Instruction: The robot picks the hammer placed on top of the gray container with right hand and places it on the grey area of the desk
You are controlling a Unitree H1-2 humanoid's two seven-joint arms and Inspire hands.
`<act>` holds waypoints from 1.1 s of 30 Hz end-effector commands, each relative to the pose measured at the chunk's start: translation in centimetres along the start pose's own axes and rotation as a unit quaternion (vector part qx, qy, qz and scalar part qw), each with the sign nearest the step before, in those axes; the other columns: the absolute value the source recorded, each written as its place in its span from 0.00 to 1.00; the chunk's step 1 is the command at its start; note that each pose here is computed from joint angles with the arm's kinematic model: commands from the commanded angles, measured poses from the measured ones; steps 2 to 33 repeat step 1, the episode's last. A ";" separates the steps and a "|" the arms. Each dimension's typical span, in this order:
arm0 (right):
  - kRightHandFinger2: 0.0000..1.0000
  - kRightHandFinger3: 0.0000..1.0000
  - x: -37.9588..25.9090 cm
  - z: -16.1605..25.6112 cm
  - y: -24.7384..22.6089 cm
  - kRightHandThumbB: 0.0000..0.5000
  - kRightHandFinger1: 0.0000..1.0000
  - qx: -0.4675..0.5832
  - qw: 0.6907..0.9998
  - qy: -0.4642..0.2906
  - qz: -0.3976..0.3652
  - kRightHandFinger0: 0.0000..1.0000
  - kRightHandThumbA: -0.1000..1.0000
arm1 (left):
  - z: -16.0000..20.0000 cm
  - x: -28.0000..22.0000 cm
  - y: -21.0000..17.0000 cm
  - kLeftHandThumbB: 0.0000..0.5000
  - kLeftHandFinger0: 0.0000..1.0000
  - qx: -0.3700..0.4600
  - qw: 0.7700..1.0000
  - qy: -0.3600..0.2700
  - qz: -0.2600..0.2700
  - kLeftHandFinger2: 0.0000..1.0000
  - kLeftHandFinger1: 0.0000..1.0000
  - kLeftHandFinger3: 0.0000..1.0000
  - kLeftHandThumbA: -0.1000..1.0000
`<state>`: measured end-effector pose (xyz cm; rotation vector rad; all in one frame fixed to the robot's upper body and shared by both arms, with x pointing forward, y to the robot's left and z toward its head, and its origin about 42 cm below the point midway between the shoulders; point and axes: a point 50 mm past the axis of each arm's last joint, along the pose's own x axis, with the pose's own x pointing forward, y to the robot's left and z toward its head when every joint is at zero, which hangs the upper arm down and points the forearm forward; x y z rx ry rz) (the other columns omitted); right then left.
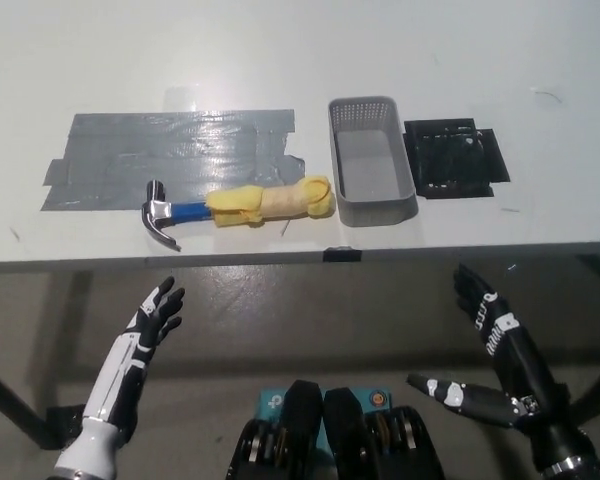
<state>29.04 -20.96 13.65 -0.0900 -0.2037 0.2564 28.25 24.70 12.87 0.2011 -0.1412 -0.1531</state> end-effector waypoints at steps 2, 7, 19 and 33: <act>1.00 1.00 0.3 0.9 0.0 0.41 1.00 -0.015 0.999 -0.035 0.019 1.00 1.00 | 0.5 -0.3 0.0 0.31 1.00 -0.004 0.999 -0.030 0.012 1.00 1.00 1.00 1.00; 1.00 1.00 0.3 0.9 0.0 0.41 1.00 -0.015 0.999 -0.035 0.019 1.00 1.00 | 0.5 -0.3 0.0 0.31 1.00 -0.004 0.999 -0.030 0.012 1.00 1.00 1.00 1.00; 1.00 1.00 0.3 0.9 0.0 0.41 1.00 -0.015 0.999 -0.035 0.019 1.00 1.00 | 0.5 -0.3 0.0 0.31 1.00 -0.004 0.999 -0.030 0.012 1.00 1.00 1.00 1.00; 1.00 1.00 0.3 0.9 0.0 0.41 1.00 -0.015 0.999 -0.035 0.019 1.00 1.00 | 0.5 -0.3 0.0 0.31 1.00 -0.004 0.999 -0.030 0.012 1.00 1.00 1.00 1.00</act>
